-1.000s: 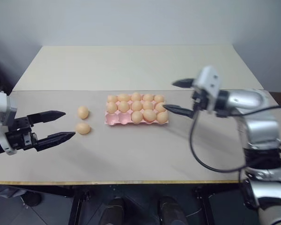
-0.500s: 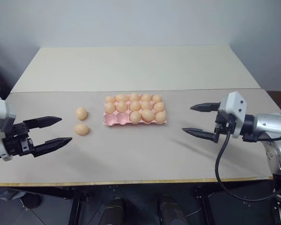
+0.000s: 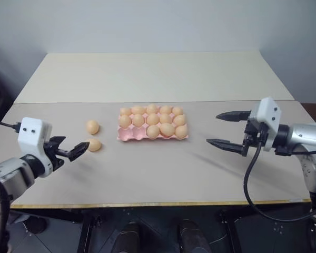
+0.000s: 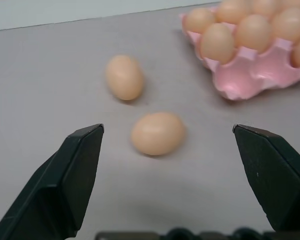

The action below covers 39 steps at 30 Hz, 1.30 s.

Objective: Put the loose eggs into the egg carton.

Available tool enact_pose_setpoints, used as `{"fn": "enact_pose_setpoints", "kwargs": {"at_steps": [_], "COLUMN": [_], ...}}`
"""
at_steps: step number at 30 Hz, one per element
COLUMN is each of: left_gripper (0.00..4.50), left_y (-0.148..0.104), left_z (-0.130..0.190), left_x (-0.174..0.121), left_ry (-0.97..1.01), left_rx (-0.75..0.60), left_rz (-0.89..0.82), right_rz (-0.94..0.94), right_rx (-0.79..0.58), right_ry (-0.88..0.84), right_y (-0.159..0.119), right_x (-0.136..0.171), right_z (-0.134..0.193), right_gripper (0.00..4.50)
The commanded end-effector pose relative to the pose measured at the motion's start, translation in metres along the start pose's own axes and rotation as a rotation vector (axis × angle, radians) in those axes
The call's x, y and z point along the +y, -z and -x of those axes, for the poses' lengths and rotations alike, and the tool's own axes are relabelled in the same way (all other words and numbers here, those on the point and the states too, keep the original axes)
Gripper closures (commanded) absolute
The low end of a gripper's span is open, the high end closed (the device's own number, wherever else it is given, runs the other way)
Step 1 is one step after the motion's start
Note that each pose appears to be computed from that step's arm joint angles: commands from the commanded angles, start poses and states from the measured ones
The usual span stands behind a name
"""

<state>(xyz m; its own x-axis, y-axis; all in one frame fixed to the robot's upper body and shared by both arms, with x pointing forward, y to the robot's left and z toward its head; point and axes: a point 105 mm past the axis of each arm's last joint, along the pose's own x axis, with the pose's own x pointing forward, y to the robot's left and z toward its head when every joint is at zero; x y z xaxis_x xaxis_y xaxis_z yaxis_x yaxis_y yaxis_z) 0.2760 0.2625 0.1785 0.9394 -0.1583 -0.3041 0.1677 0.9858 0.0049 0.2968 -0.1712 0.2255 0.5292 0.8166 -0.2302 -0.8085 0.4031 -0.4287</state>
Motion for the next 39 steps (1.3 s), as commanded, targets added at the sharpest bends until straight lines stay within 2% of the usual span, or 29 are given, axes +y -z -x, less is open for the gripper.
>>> {"fn": "enact_pose_setpoints", "kwargs": {"at_steps": [1,6,19,21,25,30,35,39], "left_gripper": [0.00,0.00,0.00,0.39,1.53,1.53,1.53,1.53], "left_y": [0.002,0.020,0.030,0.031,0.025,0.016,-0.016,-0.038], "left_z": [-0.008,-0.027,-0.086,-0.089,-0.092,-0.087,-0.067,-0.064], "left_x": [-0.001,-0.010,-0.016,-0.014,-0.013,-0.020,-0.042,-0.065], "left_ry": [-0.080,-0.090,-0.062,-0.078,-0.078,-0.023,0.088,0.196], "left_rx": [0.038,0.103,0.144,0.148,0.095,0.067,-0.014,-0.063], "left_rz": [0.029,0.051,0.043,0.043,0.028,-0.011,-0.104,-0.144], "right_rz": [0.035,0.035,0.033,0.034,0.029,0.028,0.029,0.032], "right_rx": [-0.019,-0.031,-0.053,-0.056,-0.056,-0.054,-0.055,-0.065], "right_ry": [0.004,0.002,0.008,0.017,0.048,0.066,0.078,0.096], "right_y": [-0.010,-0.014,-0.018,-0.019,-0.019,-0.018,-0.017,-0.017], "right_x": [-0.003,-0.002,0.001,0.001,-0.002,-0.003,-0.003,-0.004], "right_z": [0.002,0.000,-0.004,-0.004,-0.001,0.001,0.001,-0.001], "right_gripper": [0.03,0.03,0.03,0.00,0.00,0.00,0.00,0.00]}}
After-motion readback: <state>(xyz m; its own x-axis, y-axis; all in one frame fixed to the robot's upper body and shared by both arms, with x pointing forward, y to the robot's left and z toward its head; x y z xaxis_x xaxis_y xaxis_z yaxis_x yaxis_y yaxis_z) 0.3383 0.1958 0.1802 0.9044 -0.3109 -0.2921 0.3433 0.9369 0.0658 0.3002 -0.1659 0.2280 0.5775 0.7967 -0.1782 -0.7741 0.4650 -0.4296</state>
